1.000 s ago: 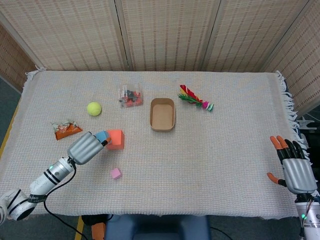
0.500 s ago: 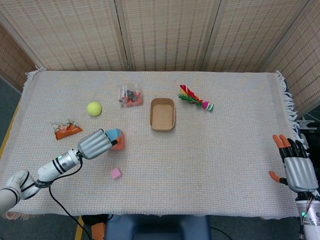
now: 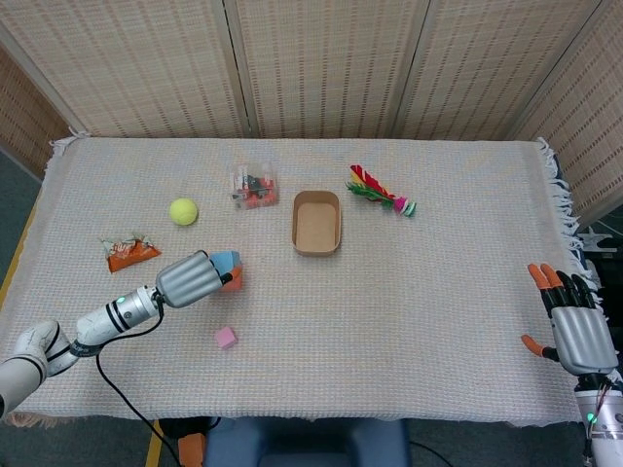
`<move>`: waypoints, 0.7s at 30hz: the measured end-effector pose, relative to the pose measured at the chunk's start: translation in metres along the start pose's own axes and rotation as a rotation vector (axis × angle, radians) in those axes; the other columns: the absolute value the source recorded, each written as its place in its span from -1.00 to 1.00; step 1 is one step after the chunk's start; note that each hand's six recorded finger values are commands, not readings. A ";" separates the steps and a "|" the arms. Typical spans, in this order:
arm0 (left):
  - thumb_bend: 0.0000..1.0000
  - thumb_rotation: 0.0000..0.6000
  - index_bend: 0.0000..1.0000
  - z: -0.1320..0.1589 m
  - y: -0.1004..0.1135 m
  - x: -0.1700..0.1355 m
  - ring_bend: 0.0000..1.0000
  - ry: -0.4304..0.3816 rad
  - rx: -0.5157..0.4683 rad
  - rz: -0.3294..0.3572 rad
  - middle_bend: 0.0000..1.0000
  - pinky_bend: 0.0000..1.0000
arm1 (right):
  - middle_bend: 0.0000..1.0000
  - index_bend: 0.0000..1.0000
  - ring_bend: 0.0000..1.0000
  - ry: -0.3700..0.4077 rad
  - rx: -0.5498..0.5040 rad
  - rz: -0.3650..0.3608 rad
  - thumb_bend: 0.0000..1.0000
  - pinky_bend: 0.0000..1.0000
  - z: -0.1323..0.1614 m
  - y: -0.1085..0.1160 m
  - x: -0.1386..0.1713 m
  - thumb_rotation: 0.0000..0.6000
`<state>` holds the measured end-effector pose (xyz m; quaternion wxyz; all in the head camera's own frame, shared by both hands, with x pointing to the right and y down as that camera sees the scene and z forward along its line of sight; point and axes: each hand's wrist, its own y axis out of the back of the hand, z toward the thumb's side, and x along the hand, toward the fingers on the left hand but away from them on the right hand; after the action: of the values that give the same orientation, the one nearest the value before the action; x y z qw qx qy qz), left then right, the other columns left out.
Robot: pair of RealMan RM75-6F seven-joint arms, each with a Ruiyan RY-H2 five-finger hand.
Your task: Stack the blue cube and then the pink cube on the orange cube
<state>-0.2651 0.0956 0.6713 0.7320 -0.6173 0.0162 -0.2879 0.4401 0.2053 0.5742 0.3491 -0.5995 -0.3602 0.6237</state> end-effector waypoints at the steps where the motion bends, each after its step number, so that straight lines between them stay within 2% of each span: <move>1: -0.25 1.00 0.06 0.000 0.000 0.000 1.00 -0.003 0.004 -0.001 1.00 1.00 | -1.00 -1.00 -1.00 -0.001 0.001 0.002 -0.87 -1.00 0.000 0.000 0.000 1.00; 10: -0.25 1.00 0.06 -0.006 -0.005 -0.005 1.00 -0.009 0.033 -0.026 1.00 1.00 | -1.00 -1.00 -1.00 -0.007 0.005 0.004 -0.87 -1.00 -0.001 -0.001 -0.001 1.00; 21: -0.25 1.00 0.06 -0.009 -0.012 -0.014 1.00 -0.012 0.018 -0.062 1.00 1.00 | -1.00 -1.00 -1.00 -0.015 0.005 -0.001 -0.87 -1.00 -0.001 0.000 -0.001 1.00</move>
<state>-0.2854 0.0930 0.6757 0.7281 -0.6128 -0.0099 -0.3070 0.4413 0.2045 0.5741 0.3482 -0.5938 -0.3613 0.6289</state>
